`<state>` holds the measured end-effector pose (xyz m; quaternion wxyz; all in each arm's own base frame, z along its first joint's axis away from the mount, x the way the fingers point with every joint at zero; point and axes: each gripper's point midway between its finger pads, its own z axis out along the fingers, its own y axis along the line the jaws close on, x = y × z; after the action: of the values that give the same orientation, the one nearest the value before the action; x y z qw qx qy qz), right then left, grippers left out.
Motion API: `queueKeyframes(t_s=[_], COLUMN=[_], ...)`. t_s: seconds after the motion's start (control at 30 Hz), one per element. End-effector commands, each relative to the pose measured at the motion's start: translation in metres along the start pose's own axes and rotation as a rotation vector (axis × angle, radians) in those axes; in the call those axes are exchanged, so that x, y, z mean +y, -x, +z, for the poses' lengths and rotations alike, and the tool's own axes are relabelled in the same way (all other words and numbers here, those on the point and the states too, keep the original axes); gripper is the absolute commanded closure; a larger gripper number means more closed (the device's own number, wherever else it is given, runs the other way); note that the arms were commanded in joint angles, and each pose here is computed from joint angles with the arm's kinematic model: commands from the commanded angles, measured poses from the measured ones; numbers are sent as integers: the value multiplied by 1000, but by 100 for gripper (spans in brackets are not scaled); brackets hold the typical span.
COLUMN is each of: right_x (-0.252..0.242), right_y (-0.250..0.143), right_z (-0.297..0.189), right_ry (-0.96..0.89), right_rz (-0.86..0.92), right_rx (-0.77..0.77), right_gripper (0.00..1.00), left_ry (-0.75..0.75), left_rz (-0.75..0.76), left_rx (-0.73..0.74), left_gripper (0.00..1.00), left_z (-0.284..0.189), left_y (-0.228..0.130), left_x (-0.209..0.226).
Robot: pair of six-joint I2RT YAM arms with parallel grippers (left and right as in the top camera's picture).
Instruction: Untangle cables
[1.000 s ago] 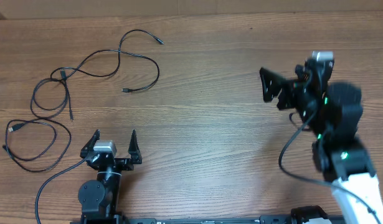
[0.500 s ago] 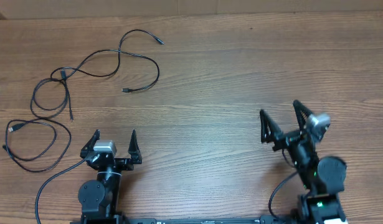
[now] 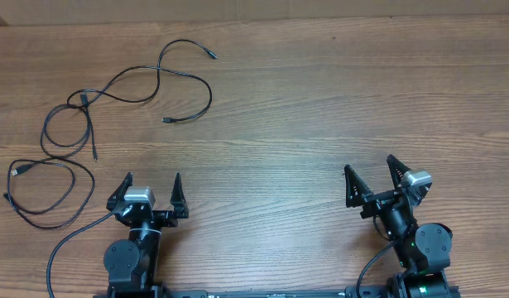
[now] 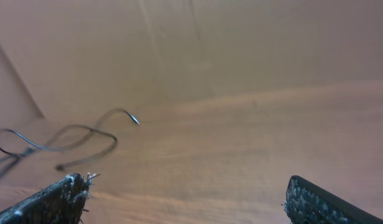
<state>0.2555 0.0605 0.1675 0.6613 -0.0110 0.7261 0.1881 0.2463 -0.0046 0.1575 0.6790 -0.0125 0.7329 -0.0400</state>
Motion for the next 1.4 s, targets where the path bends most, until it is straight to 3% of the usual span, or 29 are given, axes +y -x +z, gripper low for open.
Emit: queueKeyframes(t_s=[0.0,0.23,0.63,1.37], right_x=[-12,-23,-20,-38], right_y=[-7,-21,7,11], right_z=[-2,-11,-18,-22], right_ry=[-66,-129,-128,-204], right_rz=[4,9,-56,-53], right_rx=[14,60,-62,-80], right_gripper=[0,0,0,0], left_ry=[-6,-5,-5,-5], left_rz=[19,19,19,19], left_rx=[-3,-3,-3,-3], left_gripper=[0,0,1,0], left_z=[0,0,0,0], left_y=[0,0,0,0], left_x=[-1,0,0,0])
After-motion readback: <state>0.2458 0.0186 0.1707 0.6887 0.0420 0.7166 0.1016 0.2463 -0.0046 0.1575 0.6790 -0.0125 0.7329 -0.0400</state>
